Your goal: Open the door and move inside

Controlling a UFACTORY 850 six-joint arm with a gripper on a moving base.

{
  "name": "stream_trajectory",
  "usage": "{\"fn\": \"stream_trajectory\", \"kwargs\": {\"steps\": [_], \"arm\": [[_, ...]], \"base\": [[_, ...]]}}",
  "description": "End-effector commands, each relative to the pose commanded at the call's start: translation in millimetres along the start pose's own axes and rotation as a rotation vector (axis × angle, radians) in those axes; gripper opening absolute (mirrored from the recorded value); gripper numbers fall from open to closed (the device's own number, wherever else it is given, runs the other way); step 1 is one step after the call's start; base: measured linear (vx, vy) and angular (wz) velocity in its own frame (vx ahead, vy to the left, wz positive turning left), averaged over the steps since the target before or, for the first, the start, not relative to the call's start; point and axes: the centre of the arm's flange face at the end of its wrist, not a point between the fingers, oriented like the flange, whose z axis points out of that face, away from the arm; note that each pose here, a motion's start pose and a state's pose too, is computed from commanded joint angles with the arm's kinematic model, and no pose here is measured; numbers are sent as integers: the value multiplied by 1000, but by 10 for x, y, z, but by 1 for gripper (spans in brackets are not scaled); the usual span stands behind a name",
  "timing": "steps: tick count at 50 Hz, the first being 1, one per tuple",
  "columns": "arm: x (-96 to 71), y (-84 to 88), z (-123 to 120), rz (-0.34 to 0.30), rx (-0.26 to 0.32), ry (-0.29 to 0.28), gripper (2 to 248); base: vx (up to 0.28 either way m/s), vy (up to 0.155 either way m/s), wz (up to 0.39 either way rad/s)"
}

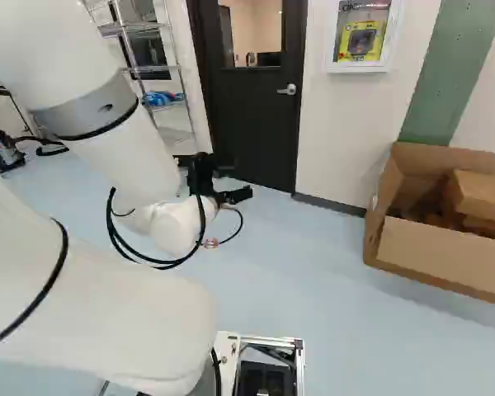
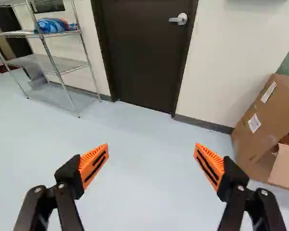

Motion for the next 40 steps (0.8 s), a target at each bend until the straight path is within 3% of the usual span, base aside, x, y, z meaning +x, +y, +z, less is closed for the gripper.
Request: {"fn": "stream_trajectory", "kwargs": {"steps": [14,40], "arm": [[0,0,0,0,0,0,247],[0,0,0,0,0,0,247]], "base": [[71,17,-8],[163,58,-19]]}}
